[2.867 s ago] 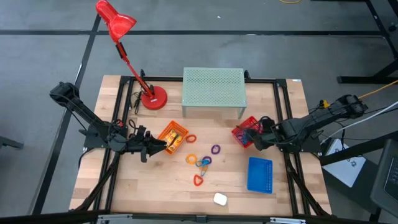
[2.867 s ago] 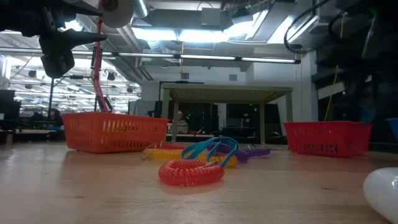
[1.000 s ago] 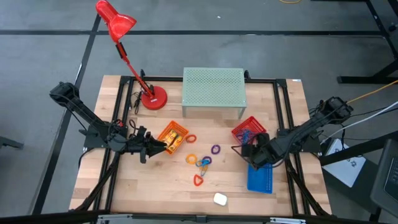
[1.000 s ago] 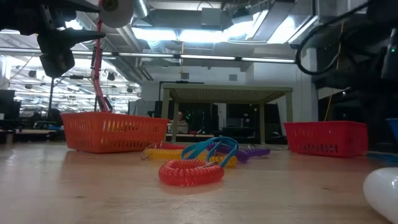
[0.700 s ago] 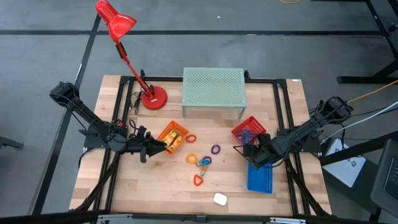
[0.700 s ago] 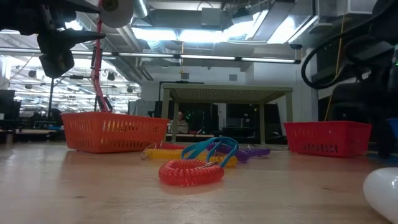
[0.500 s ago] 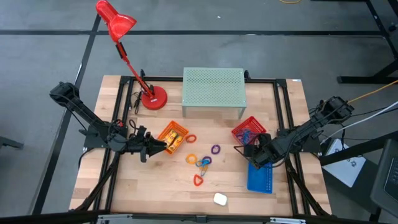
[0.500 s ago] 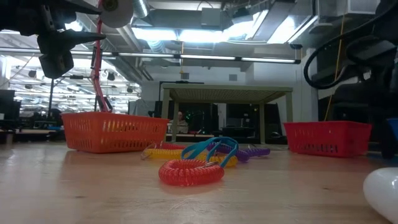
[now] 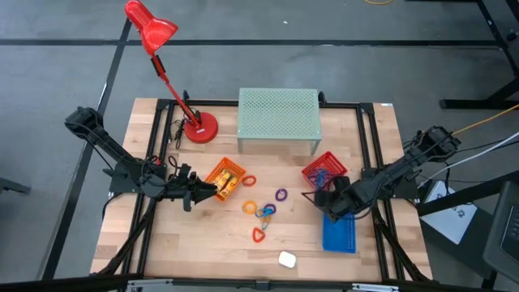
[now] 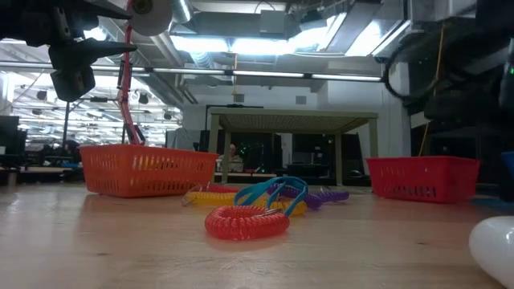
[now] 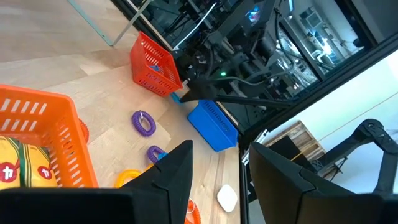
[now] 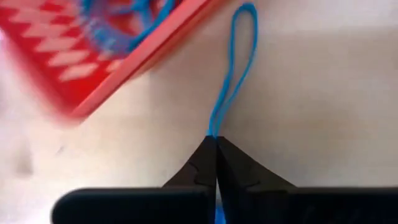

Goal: Pick & Place Office Desk Supplies
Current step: Put the blue rubber band into the red bin

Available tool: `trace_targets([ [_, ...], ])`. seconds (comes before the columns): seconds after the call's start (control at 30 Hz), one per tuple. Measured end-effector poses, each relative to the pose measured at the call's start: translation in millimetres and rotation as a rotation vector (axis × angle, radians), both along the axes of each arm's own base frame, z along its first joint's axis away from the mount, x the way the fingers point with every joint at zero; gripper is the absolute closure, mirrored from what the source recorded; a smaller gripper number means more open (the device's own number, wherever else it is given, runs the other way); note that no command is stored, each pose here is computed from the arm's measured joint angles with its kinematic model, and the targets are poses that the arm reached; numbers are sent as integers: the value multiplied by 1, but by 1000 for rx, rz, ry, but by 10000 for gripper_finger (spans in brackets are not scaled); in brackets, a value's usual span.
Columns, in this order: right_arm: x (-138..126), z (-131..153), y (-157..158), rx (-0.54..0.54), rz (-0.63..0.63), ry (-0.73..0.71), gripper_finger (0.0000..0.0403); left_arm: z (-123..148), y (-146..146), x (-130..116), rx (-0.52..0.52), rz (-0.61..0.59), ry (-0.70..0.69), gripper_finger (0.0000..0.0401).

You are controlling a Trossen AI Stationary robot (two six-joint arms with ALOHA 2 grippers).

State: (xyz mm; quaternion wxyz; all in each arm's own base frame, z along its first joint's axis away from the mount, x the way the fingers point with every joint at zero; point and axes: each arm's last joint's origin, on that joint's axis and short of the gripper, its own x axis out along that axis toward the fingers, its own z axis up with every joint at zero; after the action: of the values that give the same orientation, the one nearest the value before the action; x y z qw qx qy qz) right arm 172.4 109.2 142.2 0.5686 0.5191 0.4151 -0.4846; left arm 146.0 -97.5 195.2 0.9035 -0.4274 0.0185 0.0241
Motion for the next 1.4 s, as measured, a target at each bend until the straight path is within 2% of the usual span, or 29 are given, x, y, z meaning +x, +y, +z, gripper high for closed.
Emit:
trace_targets([
  [0.13,5,16,11,8,26,-26,401,0,0,0,1,-3,1,249],
  [0.37,6,43,14,-47,33,55,402,0,0,0,27,-5,1,249],
  [0.57,10,69,17,-67,36,65,402,0,0,0,28,-5,1,249],
  [0.97,25,116,20,-156,38,-90,403,0,0,0,36,-14,2,249],
  [1.27,24,118,1,-276,8,-22,403,0,0,0,36,-14,1,249],
  [1.4,28,108,-14,-330,-6,-13,403,0,0,0,35,-14,1,249],
])
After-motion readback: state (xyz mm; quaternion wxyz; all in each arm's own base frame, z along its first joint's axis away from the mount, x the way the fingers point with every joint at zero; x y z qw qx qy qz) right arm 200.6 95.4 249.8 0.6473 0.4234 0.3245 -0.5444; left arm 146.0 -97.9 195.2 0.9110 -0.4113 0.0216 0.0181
